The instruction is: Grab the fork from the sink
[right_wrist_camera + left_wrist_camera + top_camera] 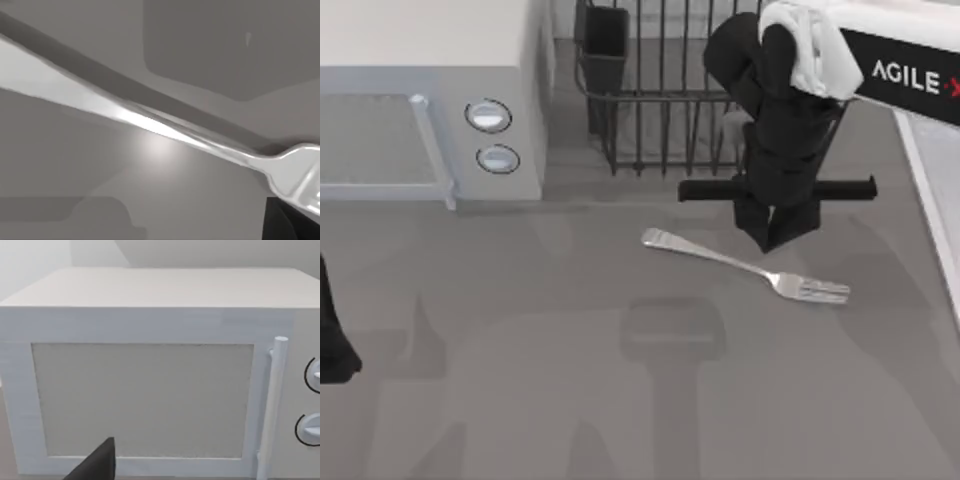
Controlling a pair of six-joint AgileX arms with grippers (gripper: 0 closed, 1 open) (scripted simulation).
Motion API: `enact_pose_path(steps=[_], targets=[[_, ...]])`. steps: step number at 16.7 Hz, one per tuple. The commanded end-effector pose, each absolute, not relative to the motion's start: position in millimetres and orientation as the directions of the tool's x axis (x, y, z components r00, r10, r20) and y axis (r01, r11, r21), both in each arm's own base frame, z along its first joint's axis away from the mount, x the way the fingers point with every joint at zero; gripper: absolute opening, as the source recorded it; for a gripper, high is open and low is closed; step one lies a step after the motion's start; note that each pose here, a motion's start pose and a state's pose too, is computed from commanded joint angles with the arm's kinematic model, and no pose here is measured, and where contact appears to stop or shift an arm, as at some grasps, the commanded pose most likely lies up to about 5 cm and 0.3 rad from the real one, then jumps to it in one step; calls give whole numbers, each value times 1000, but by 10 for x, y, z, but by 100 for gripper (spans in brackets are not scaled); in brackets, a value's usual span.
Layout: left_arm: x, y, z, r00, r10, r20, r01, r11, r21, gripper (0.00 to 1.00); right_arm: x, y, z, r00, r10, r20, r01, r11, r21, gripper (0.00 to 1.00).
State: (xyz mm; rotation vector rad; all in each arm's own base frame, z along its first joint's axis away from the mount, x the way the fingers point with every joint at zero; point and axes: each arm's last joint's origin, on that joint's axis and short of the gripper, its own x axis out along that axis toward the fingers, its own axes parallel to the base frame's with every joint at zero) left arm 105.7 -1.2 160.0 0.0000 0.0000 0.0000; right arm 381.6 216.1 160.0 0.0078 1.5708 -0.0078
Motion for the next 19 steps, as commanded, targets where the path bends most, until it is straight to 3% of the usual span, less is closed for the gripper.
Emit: enact_pose_path(steps=[13, 19], targets=[[1057, -12, 1600, 1000, 0, 0, 0, 1000, 0, 100, 3816, 2161, 1600, 0, 0, -1000, 10, 1000, 0, 98], [1057, -12, 1600, 1000, 0, 0, 0, 1000, 0, 100, 3816, 2161, 1600, 0, 0, -1000, 10, 1000, 0, 100]])
